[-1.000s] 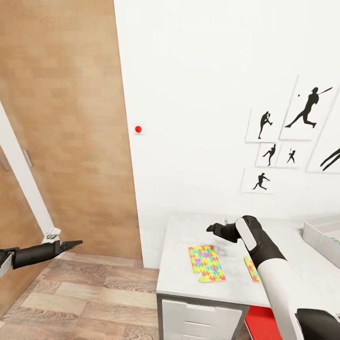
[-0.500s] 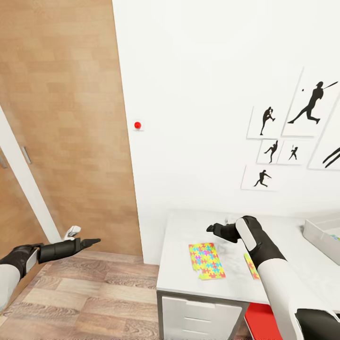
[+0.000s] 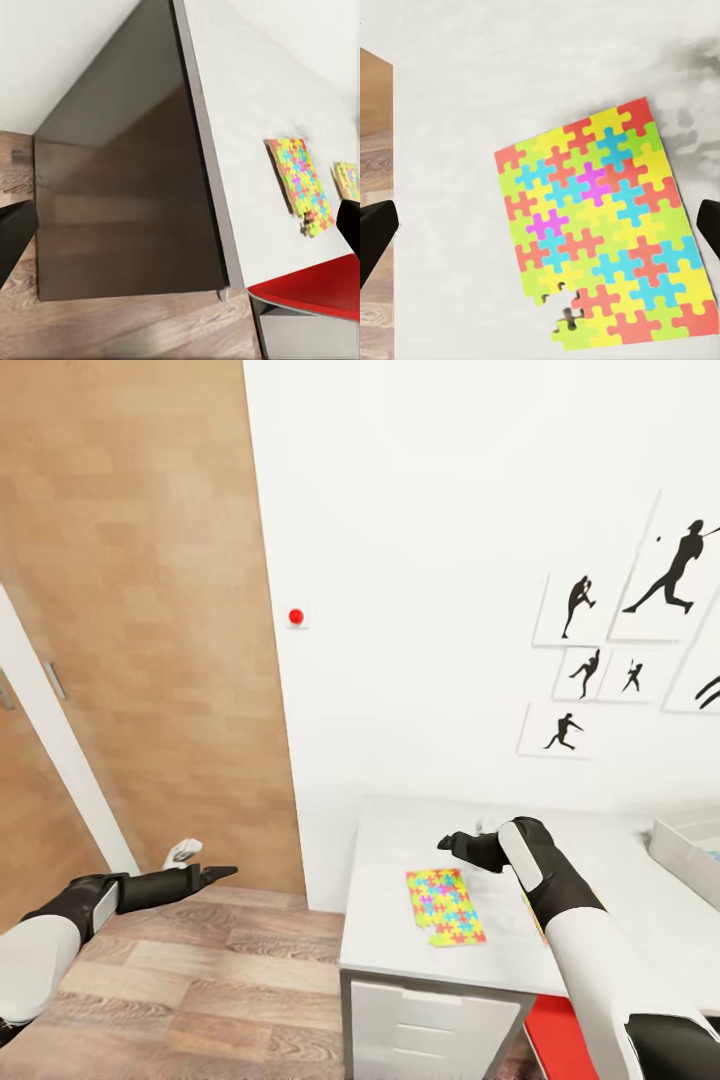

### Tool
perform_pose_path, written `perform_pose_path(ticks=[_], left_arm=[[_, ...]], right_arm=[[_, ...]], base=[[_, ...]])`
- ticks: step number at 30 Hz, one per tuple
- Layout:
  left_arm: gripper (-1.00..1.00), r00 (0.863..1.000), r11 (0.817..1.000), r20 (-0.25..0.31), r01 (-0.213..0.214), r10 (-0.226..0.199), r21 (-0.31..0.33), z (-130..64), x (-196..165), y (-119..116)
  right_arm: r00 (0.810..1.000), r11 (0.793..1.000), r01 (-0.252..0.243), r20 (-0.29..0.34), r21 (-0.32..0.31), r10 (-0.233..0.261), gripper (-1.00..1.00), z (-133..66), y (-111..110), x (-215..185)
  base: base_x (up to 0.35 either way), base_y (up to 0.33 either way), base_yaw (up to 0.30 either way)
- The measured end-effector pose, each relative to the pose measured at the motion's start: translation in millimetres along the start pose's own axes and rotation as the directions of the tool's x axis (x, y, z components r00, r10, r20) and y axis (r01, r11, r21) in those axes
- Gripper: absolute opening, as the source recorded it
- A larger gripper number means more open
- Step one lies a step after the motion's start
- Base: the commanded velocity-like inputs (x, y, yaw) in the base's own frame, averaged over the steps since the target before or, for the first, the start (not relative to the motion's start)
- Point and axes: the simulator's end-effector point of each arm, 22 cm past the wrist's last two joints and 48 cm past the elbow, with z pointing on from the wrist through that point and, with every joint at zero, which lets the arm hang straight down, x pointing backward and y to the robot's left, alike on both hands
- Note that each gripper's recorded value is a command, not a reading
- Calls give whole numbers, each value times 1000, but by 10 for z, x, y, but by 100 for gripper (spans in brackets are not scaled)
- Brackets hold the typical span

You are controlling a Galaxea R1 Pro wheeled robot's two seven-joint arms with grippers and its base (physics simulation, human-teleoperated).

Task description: Put all the toys in the child's room - the three board games (two on the bed and one on the table), the two jigsaw puzzles on the table, and the tennis ball on the table - inside the toy box on the table in the child's room.

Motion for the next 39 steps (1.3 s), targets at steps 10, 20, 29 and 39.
perform_pose_path(ticks=[10, 20, 29, 39], left_arm=[[100, 1000, 1000, -9, 15, -15, 13, 47, 53, 20], [100, 999, 996, -20, 27, -26, 80, 83, 109, -78], [100, 999, 991, -33, 37, -33, 130, 107, 164, -144], [100, 998, 990, -44, 49, -43, 133, 145, 221, -100]], right_arm=[[1000, 1000, -8, -13, 3, 8, 100, 74, -48, 44], [1000, 1000, -12, -27, 9, 12, 100, 150, -95, 95], [999, 999, -15, -30, 31, 16, 100, 187, -236, 86], [1000, 998, -17, -18, 62, 18, 100, 183, -461, 6]], base=[[0, 142, 0], [0, 14, 0], [0, 1, 0], [0, 0, 0]])
